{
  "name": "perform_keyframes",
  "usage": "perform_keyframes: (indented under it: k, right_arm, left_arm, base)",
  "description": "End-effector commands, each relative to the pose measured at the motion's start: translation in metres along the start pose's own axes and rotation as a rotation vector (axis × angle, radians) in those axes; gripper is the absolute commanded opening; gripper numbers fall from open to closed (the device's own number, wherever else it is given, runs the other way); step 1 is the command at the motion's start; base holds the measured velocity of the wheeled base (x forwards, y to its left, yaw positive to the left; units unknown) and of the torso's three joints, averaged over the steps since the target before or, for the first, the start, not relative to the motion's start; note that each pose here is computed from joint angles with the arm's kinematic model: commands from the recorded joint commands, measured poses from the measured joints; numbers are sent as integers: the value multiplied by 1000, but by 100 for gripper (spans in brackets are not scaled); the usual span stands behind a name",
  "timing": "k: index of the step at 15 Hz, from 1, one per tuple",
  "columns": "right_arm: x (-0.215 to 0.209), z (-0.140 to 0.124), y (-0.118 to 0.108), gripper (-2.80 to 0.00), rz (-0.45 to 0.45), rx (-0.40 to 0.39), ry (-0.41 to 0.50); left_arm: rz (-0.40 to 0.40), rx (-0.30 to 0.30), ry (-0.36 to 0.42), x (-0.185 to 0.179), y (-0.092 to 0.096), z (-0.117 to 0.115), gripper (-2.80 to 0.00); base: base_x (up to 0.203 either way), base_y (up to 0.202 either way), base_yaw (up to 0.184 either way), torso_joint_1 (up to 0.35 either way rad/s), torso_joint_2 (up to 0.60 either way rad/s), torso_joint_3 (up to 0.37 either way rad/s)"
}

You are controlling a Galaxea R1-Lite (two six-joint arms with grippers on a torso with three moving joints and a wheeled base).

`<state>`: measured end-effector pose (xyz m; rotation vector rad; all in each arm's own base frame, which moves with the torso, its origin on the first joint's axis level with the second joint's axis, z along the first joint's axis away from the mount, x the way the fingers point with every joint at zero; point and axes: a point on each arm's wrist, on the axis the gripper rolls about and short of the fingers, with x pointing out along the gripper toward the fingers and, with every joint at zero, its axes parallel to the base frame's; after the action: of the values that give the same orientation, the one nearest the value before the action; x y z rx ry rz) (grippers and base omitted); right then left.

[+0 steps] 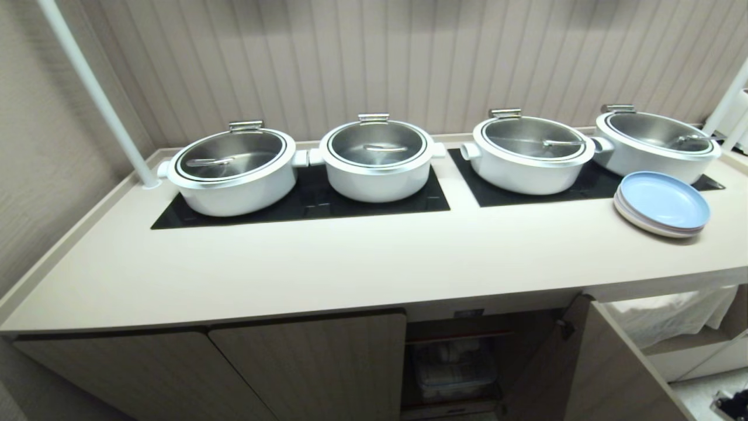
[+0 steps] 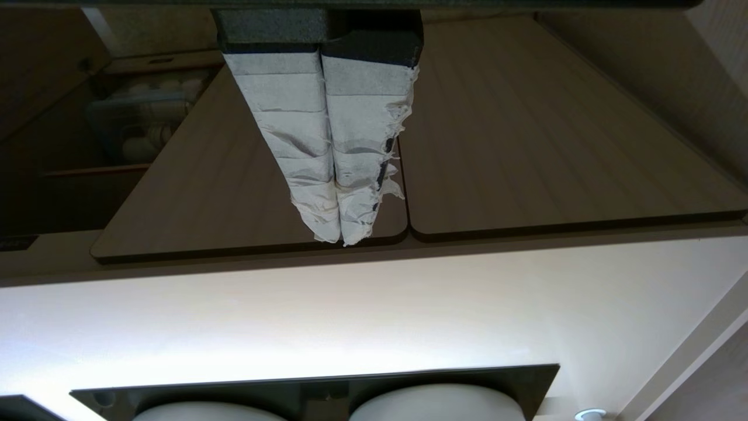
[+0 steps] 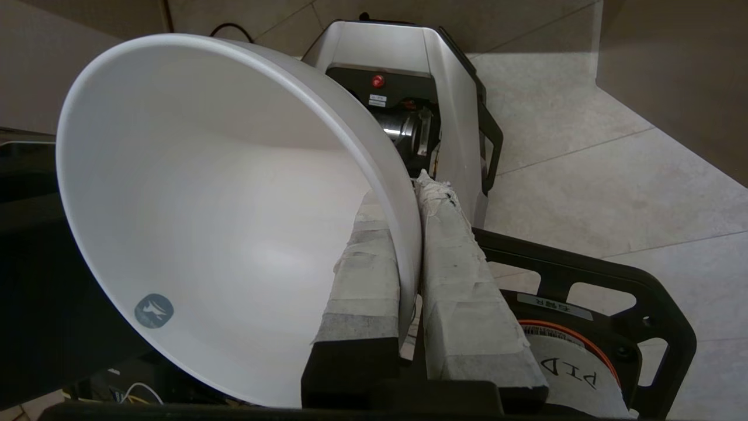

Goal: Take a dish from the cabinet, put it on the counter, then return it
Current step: Put it back into the cabinet

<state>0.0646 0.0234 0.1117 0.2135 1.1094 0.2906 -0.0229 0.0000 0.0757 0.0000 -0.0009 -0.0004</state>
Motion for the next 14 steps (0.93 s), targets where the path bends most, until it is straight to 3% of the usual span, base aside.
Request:
perform_keyframes:
  k: [1, 14]
  right_arm:
    - [1, 0, 0, -280, -1, 3, 7]
    - [-1, 7, 2, -280, 1, 4, -4]
  left_arm:
    - [-1, 0, 0, 0, 0, 0, -280]
    - [0, 0, 1, 0, 0, 0, -280]
  base:
    - [0, 0, 0, 0, 0, 0]
    - [0, 0, 0, 0, 0, 0]
